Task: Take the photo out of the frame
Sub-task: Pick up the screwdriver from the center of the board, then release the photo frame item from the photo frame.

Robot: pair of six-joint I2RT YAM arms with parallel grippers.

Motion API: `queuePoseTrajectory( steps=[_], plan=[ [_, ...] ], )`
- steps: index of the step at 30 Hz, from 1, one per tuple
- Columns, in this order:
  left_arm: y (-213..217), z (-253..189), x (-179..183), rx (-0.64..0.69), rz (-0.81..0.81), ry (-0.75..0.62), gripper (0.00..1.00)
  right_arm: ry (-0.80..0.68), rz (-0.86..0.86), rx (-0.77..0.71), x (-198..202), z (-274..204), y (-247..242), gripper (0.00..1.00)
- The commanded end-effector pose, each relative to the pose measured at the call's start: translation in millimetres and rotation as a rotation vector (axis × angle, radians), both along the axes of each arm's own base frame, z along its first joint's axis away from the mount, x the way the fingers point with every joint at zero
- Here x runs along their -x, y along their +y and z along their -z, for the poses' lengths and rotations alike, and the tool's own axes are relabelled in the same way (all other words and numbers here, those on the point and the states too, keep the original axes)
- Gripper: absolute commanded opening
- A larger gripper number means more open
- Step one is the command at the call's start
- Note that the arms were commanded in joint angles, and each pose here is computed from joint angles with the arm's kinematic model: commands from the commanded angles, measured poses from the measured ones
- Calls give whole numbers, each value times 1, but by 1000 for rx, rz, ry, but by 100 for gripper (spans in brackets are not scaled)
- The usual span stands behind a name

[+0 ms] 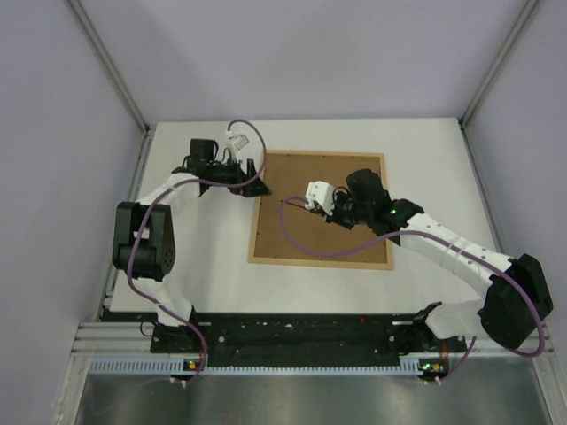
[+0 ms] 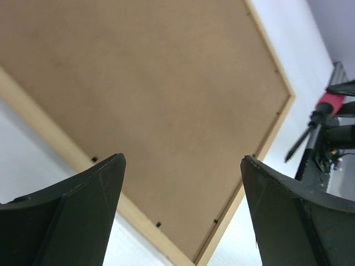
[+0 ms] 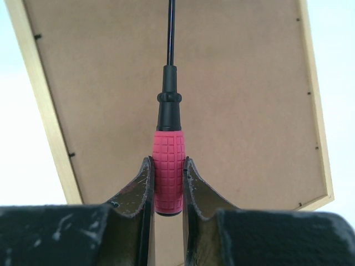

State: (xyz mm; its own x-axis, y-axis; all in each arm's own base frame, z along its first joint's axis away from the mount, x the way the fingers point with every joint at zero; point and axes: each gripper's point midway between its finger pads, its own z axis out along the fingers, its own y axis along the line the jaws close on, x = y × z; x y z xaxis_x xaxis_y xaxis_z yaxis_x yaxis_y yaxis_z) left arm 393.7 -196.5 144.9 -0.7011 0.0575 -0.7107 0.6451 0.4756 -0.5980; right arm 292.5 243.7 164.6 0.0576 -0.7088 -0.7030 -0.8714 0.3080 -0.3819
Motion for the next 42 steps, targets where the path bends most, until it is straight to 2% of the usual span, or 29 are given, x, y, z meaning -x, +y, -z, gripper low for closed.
queuePoseTrajectory(
  steps=[1,6,14,19,24,32,42],
  plan=[
    [36,7,-9,-160,-144,-58,91,15,-128,46,19,0,1,0],
    [56,41,-4,-283,-202,-23,89,70,-217,150,37,26,8,0],
    [73,76,17,-399,-185,44,82,147,-283,262,45,56,27,0],
    [75,88,26,-417,-176,54,76,174,-268,281,35,62,37,0],
    [77,95,31,-428,-172,70,64,159,-254,308,26,65,47,0],
    [78,105,38,-437,-168,94,60,104,-209,348,7,76,69,0],
    [77,117,46,-433,-139,121,57,86,-175,301,-5,80,88,0]
  ],
)
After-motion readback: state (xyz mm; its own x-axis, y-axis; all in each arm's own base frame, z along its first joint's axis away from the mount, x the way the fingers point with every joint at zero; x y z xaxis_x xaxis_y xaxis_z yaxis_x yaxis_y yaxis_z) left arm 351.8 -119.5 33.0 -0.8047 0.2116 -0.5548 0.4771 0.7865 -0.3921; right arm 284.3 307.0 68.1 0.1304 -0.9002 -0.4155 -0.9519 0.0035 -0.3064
